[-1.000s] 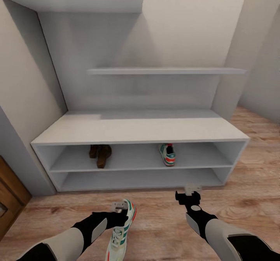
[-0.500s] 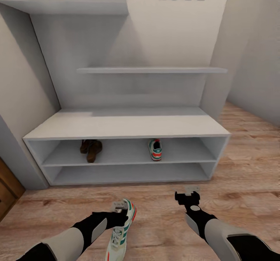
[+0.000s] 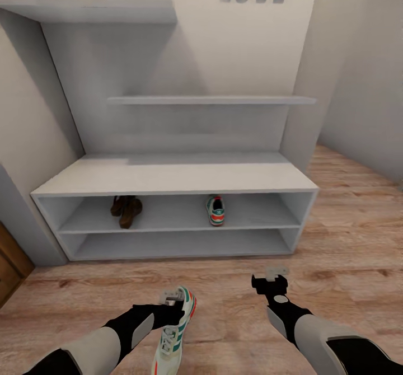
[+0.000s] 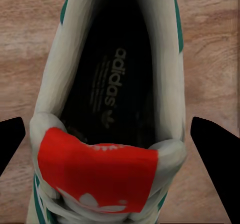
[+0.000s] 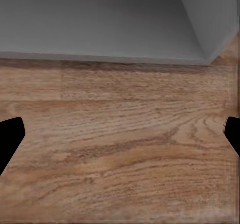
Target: Pick up the two gym shoes and the two sandals from the corridor floor and place them onto the hallstand (shoe rack) in the corridor, making sure they are on the rack and not on the floor. Arrange them so the two gym shoes are next to each other and the two sandals are next to each other.
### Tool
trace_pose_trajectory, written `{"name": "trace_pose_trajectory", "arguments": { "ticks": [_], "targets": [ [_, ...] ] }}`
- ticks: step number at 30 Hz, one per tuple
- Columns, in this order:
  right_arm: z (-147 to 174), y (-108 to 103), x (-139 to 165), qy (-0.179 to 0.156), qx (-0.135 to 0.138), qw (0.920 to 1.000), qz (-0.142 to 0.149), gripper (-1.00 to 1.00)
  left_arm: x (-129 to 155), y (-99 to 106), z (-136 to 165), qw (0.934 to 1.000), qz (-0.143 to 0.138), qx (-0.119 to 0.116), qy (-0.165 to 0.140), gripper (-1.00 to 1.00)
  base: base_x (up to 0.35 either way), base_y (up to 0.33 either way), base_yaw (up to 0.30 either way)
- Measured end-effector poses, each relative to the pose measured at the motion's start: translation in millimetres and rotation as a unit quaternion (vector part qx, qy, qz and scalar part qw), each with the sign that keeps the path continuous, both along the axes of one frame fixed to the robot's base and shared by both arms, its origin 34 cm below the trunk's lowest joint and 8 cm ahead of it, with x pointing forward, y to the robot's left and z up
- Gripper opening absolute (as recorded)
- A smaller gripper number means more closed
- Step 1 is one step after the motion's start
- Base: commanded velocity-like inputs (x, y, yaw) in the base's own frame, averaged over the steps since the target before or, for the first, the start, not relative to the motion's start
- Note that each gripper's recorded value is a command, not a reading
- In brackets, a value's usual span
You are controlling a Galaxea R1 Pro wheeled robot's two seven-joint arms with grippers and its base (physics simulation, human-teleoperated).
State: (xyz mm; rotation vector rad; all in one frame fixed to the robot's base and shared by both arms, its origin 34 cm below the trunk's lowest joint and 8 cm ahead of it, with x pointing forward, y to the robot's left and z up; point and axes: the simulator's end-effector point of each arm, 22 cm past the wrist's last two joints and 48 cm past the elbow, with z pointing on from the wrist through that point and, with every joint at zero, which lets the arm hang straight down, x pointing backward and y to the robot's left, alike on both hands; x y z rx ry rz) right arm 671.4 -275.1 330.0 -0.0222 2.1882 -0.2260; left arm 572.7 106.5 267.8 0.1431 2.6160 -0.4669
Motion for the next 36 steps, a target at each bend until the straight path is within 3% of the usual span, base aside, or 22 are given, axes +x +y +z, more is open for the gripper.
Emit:
{"name": "trace_pose_trajectory", "arguments": {
  "ticks": [36],
  "targets": [
    [0.0, 1.0, 0.0, 0.000, 0.000, 1.0000, 0.000, 1.00, 0.0, -0.2, 0.0, 1.0000, 0.000, 0.000, 0.000, -1.00, -0.115, -0.097, 0.000]
  ]
}}
